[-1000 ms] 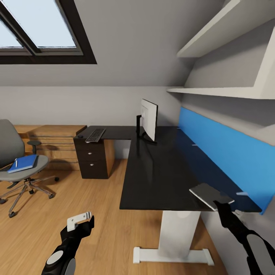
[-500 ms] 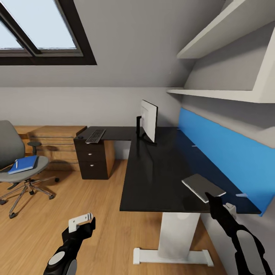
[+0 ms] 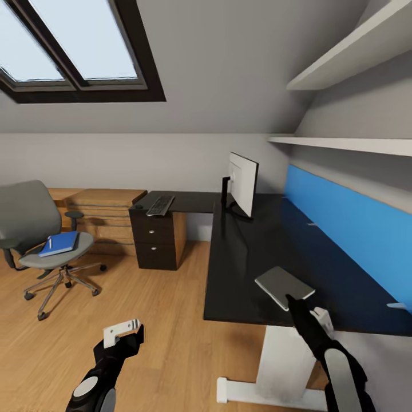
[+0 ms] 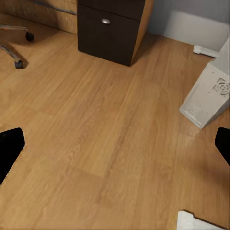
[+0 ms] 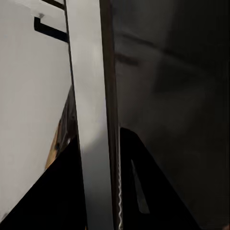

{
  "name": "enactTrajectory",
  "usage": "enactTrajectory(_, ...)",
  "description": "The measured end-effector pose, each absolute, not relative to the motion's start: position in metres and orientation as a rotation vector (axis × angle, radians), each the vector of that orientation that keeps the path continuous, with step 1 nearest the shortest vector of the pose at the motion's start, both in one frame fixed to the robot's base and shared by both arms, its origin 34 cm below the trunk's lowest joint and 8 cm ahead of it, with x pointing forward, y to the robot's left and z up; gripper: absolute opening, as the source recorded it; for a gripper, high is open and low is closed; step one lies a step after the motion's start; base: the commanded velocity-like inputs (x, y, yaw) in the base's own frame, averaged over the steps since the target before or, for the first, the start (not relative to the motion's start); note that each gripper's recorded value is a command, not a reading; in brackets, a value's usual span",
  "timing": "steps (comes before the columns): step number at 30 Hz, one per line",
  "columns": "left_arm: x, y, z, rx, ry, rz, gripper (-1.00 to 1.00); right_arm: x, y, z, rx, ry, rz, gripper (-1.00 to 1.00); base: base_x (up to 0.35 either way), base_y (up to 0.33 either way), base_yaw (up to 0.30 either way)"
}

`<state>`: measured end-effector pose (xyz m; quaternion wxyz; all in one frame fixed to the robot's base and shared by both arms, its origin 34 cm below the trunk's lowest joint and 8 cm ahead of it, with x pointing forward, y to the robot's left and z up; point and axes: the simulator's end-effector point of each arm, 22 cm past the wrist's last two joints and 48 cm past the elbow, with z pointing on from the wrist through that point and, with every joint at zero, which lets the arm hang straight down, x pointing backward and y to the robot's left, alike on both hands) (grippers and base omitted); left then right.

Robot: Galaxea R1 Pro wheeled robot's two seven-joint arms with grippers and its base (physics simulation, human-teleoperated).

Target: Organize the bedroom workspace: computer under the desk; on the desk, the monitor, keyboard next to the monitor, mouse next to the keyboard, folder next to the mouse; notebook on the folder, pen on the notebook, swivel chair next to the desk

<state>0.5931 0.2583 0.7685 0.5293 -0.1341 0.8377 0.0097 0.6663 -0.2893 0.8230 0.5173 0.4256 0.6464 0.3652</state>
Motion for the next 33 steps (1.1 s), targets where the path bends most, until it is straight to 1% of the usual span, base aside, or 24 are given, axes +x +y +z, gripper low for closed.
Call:
enactTrajectory(9, 0.593, 0.262, 0.773, -0.325, 1.99, 0.027, 1.0, 0.664, -0.234, 0.838, 0.85, 1.526, 0.768, -1.0, 0.129, 0.306, 0.13)
enactTrajectory(13, 0.593, 0.265, 0.774, -0.328, 1.987, 0.033, 1.0, 0.657, -0.23, 0.847, 0.8, 1.464, 0.683, -1.0, 0.153, 0.311, 0.031)
enactTrajectory(18, 0.592, 0.27, 0.774, -0.337, 1.985, 0.04, 1.0, 0.65, -0.215, 0.85, 0.751, 1.437, 0.649, -1.0, 0.159, 0.312, 0.008)
enactTrajectory(33, 0.591, 0.28, 0.772, -0.359, 1.988, 0.053, 1.0, 0.648, -0.211, 0.846, 0.749, 1.443, 0.647, -1.0, 0.182, 0.308, 0.0)
